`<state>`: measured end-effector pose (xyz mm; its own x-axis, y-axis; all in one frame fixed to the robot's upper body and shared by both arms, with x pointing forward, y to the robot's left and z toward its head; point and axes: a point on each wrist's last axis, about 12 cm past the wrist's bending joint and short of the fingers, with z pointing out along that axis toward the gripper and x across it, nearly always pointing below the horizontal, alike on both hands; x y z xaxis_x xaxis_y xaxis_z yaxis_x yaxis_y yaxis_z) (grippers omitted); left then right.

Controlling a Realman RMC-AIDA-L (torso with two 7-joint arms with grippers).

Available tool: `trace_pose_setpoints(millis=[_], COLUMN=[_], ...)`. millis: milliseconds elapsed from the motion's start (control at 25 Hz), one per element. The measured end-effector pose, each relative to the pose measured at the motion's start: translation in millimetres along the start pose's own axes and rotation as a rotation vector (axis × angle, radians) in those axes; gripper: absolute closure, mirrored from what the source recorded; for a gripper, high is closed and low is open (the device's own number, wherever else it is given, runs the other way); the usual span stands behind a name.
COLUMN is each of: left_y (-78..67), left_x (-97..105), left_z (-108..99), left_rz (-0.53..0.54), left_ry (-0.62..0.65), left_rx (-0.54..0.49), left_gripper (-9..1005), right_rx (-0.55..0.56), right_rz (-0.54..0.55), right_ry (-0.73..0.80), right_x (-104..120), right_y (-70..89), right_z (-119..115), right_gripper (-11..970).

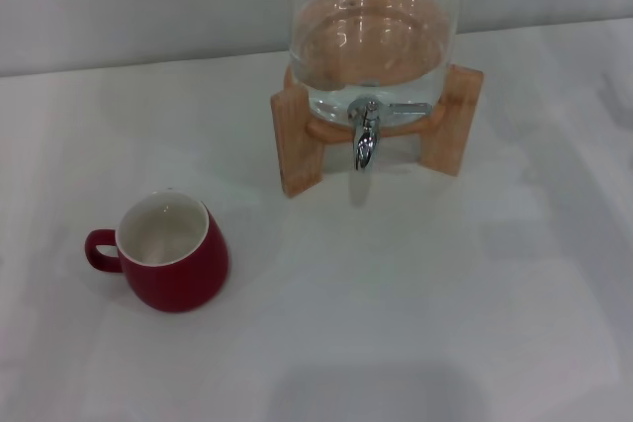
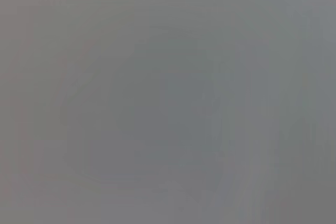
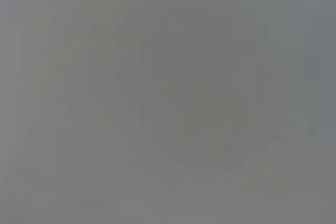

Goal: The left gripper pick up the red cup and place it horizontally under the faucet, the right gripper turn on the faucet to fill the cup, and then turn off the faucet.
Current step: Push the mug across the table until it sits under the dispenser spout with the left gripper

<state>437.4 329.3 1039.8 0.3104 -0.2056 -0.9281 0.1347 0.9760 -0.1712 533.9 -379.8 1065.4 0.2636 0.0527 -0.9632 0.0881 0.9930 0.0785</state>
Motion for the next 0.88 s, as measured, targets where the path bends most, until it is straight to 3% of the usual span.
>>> trace_pose_setpoints(millis=[640,880], left_y=[-2.3,-6.2], left_x=[4,12], left_z=[1,5], left_rz=[0.001,-0.014], left_ry=[0.016,0.097], left_rx=[0.003,0.074], left_gripper=[121,123], right_rx=[-0.006,-0.017], right_rz=[0.015,0.016], right_ry=[-0.001,0.008], right_x=[0,1], right_y=[1.8,3.9], right_z=[2,3], right_gripper=[148,148])
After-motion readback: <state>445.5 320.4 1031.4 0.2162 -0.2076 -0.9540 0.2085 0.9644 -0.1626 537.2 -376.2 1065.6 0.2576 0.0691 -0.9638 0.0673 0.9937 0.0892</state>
